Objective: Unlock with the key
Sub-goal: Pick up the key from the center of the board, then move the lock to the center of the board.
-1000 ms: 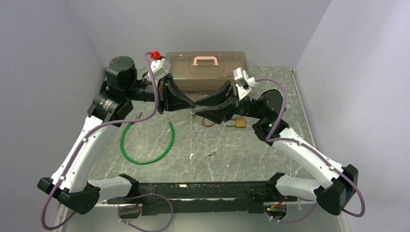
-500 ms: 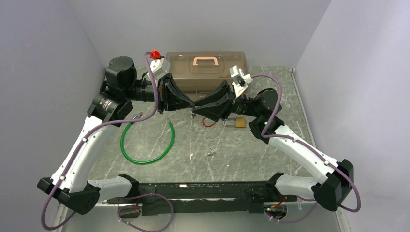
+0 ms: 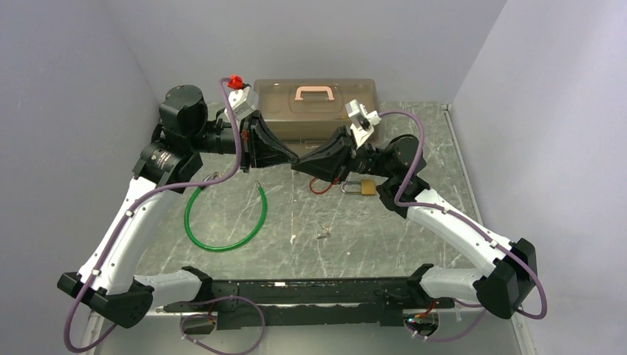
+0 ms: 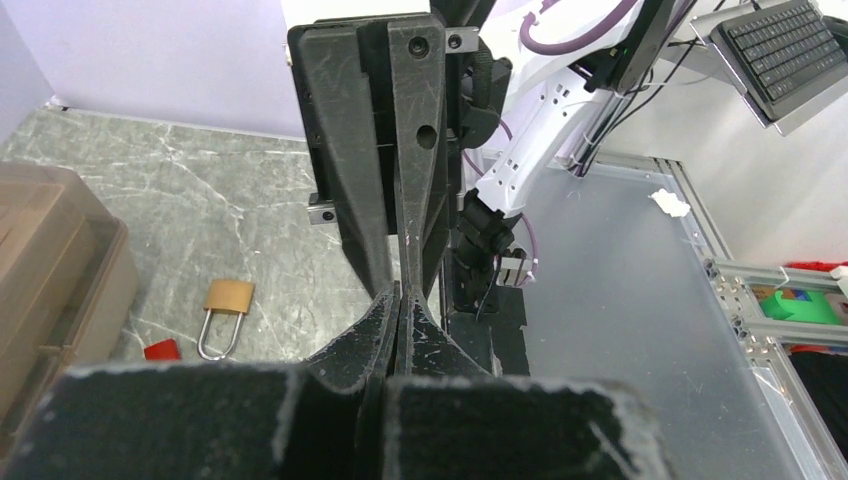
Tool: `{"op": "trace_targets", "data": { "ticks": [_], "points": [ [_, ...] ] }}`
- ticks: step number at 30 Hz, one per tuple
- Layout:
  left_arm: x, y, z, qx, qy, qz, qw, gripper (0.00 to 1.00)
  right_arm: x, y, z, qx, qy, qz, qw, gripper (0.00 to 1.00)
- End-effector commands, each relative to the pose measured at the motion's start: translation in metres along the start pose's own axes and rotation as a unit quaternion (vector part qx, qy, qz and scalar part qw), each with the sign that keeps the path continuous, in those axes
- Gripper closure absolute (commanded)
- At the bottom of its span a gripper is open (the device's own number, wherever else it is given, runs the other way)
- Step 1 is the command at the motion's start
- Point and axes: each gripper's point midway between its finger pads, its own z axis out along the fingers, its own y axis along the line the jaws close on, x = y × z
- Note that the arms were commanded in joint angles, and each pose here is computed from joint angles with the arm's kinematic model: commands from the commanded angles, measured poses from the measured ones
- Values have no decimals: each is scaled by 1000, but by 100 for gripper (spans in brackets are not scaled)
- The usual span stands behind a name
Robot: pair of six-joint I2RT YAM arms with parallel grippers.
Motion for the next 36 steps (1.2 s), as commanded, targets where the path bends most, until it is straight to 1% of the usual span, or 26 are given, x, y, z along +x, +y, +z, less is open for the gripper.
{"op": "trace_targets", "data": {
  "ticks": [1,7,15,16,18,20,21,23,24,26,29,31,33,36],
  "points": [
    [-14,-14,-6,8,-15,26,1000,100,-13,6,1,-13,-22,-20,999,100],
    [-12,-13,-7,5,-14,23,1000,100,-13,9,-2,-13,-20,-21,999,100],
    [-10,-12,-8,-1,-14,17,1000,100,-5,19,-8,-34,3,-9,999,100],
    [-10,-10,-8,-5,-15,15,1000,98,-4,20,-9,-37,9,-5,999,100],
    [-8,-7,-8,-14,-13,9,1000,83,3,18,-13,-31,26,9,999,100],
    [-5,0,-9,-32,-6,7,999,59,14,16,-19,-18,49,23,998,100],
    [-4,4,-10,-45,-1,7,999,51,20,15,-23,-10,59,27,998,100],
    [0,15,-12,-69,13,14,997,39,31,15,-33,13,80,34,996,100],
    [2,22,-13,-81,18,11,997,35,38,14,-39,25,91,41,995,100],
    [7,36,-15,-93,34,29,995,31,53,13,-51,54,113,53,991,100],
    [32,62,-15,-106,82,42,990,28,68,13,-71,101,132,62,984,100],
    [63,83,-16,-105,133,55,984,27,77,12,-86,138,140,68,978,100],
    [104,108,-16,-98,195,54,974,23,82,8,-99,179,138,72,972,100],
    [158,140,-11,-84,266,18,960,23,80,7,-115,228,134,69,962,100]
  ]
}}
